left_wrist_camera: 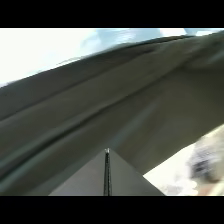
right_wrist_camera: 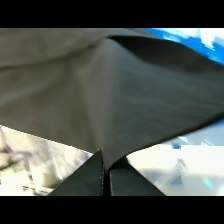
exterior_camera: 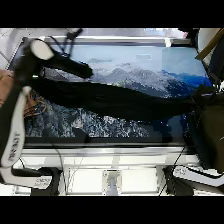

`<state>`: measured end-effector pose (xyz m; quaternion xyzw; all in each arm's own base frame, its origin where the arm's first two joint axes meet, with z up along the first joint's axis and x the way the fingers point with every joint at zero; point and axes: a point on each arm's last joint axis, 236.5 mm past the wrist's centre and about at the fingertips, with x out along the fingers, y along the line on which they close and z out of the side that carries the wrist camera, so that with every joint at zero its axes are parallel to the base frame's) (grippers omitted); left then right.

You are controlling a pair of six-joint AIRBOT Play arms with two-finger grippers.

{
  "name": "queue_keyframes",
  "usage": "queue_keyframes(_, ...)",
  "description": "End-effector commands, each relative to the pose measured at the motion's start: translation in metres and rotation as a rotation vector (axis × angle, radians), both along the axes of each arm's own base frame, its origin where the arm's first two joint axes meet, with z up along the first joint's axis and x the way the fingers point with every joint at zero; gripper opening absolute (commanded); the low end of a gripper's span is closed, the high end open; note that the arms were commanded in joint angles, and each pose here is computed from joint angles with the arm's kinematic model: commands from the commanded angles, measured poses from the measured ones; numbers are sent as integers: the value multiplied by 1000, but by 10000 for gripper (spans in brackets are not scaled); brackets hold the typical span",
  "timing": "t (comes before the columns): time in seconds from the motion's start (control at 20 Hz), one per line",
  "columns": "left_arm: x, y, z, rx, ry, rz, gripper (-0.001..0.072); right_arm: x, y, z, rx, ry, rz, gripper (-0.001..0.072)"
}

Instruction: Fold the clothes and pants, and hang the long-sleeved shirts on hangers.

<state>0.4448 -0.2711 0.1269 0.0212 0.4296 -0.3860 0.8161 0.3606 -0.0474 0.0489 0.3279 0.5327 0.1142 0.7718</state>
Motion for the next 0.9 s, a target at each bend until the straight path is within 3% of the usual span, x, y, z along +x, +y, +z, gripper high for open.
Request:
queue_keyframes(0.0,-17,-102,-67,-155,167,-95,20,25,40,41,88,-174,-14,10)
queue_keyframes(0.15,-49,-156,-136,-110,244,-169,20,43,83,62,98,-254,60,10)
queue_keyframes(0.4,-57,-183,-192,-82,272,-151,19,82,163,109,41,-469,149,10)
queue_keyframes(0.7,-56,-173,-207,-60,314,-136,20,88,273,84,31,-488,330,9)
queue_keyframes(0.85,-34,-109,-184,56,296,-124,20,97,313,63,46,-465,375,9)
